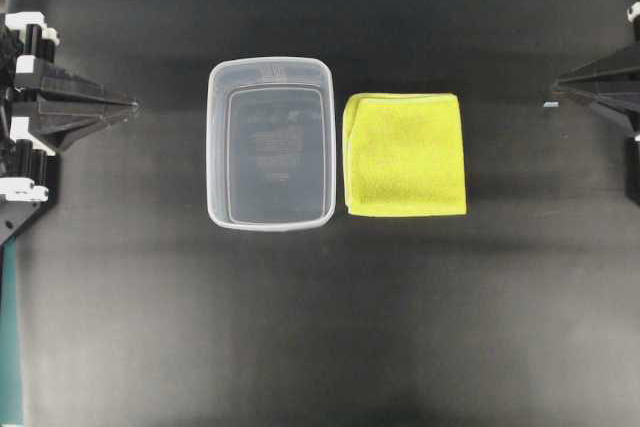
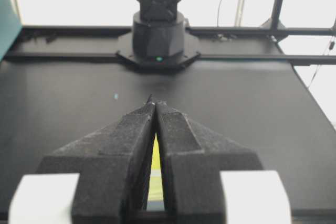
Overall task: Place the yellow towel into the container with the left arm.
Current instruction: 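Move the left gripper over the container toward the yellow towel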
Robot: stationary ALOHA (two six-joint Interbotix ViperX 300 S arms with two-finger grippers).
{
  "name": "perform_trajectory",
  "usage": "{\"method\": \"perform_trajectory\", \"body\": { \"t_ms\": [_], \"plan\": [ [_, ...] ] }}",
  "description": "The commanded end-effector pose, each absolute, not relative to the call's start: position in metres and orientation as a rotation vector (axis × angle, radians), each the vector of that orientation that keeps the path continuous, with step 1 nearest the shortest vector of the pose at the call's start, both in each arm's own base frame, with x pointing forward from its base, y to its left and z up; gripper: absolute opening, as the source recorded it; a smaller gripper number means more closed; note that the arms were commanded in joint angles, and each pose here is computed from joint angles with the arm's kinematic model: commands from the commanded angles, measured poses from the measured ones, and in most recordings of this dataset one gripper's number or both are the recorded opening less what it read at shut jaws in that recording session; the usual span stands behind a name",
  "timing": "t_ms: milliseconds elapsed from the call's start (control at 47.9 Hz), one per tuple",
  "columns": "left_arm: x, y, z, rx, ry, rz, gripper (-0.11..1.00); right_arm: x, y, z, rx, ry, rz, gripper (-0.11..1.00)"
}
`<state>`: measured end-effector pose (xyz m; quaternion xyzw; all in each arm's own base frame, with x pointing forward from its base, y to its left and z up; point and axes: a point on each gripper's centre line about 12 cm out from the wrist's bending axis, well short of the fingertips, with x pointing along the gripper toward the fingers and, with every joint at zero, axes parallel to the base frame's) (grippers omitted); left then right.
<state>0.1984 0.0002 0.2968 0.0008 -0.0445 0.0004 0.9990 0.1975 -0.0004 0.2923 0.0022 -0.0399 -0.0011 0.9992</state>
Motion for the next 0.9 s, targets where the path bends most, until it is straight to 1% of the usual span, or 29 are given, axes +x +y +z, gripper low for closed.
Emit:
{"method": "perform_trajectory", "body": {
  "t_ms": [0,21,63,84,125,146,334,522,585,627,689,877],
  "plan": [
    [0.205,0.004,0.32,0.022,-0.135,0.014,0.06,0.199,0.001,0.297,0.023,-0.092,0.006,0.01],
    [0.206,0.005,0.323,0.021,-0.139,0.019,0.06,0.199,0.001,0.297,0.026,-0.093,0.005,0.01],
    [0.21,0.007,0.328,0.017,-0.136,0.03,0.05,0.198,0.001,0.297,0.035,-0.093,0.004,0.07],
    [0.212,0.008,0.33,0.016,-0.133,0.034,0.03,0.197,0.001,0.297,0.038,-0.095,0.004,0.07],
    [0.217,0.009,0.332,0.011,-0.113,0.038,0.01,0.197,0.001,0.297,0.046,-0.095,0.005,0.01],
    [0.221,0.01,0.333,0.006,-0.092,0.04,0.01,0.197,0.001,0.297,0.05,-0.095,0.005,0.0],
    [0.252,0.011,0.334,-0.011,0.083,0.043,0.01,0.195,0.0,0.295,0.075,-0.071,0.001,0.0],
    [0.296,0.013,0.345,-0.004,0.204,0.044,0.01,0.194,-0.001,0.284,0.073,0.038,-0.005,0.01],
    [0.312,0.012,0.346,0.003,0.236,0.041,0.01,0.192,-0.001,0.281,0.075,0.063,-0.006,0.03],
    [0.322,0.012,0.346,0.006,0.259,0.038,0.01,0.191,-0.001,0.28,0.074,0.075,-0.01,0.08],
    [0.338,0.012,0.343,0.006,0.31,0.038,0.01,0.188,-0.004,0.282,0.074,0.071,-0.022,0.18],
    [0.386,0.013,0.334,0.003,0.489,0.041,0.01,0.176,-0.01,0.289,0.074,0.032,-0.056,0.63]
  ]
}}
